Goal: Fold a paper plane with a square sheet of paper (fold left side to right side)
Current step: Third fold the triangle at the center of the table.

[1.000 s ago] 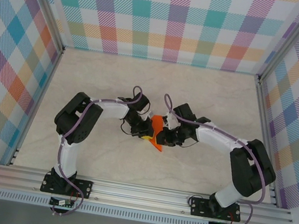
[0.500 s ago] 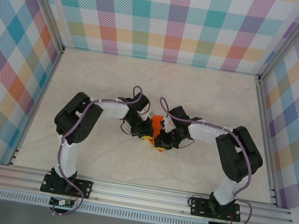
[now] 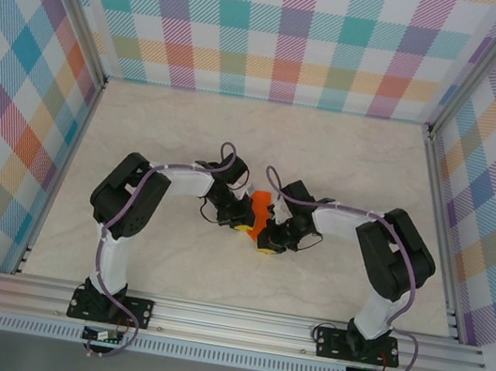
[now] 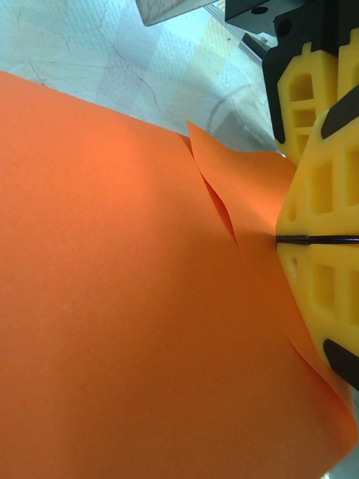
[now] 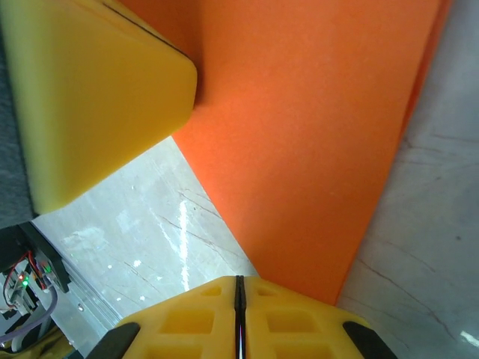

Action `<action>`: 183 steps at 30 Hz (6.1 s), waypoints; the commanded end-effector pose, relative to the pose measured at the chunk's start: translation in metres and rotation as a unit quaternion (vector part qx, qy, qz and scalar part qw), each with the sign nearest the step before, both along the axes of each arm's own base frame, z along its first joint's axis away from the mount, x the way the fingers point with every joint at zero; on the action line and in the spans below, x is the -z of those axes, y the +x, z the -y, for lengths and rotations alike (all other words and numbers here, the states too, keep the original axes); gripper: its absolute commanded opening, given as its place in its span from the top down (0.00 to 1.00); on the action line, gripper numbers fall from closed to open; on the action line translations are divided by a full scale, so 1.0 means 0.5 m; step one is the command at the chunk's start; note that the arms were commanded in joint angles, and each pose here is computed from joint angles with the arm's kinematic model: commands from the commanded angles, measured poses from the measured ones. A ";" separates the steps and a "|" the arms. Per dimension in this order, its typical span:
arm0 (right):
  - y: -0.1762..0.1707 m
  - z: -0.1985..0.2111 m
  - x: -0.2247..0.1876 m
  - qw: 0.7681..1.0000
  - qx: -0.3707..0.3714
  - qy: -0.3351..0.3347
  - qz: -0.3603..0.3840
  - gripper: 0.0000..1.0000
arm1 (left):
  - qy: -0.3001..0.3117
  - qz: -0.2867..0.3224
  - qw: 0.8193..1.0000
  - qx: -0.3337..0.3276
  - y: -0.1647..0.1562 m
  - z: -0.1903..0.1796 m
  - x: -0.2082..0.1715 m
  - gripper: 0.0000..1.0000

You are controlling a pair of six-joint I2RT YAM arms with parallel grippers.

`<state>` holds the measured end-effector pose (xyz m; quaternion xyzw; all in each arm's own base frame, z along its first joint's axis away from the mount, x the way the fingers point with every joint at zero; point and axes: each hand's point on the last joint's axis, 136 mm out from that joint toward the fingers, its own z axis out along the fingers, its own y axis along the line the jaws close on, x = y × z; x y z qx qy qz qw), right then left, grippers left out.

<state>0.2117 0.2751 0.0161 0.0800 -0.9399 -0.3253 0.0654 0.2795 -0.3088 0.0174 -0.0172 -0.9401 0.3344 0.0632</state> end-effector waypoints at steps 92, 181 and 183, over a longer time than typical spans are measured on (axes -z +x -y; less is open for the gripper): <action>-0.059 0.102 0.079 0.983 0.088 -0.145 -0.071 1.00 | -0.010 0.011 0.999 0.044 -0.075 0.064 -0.028 0.94; -0.059 0.103 0.087 0.981 0.079 -0.156 -0.079 1.00 | 0.010 0.104 0.992 0.066 -0.009 0.014 0.022 0.96; -0.058 0.102 0.088 0.982 0.078 -0.155 -0.078 1.00 | 0.005 0.125 0.990 0.069 -0.006 0.007 0.025 0.96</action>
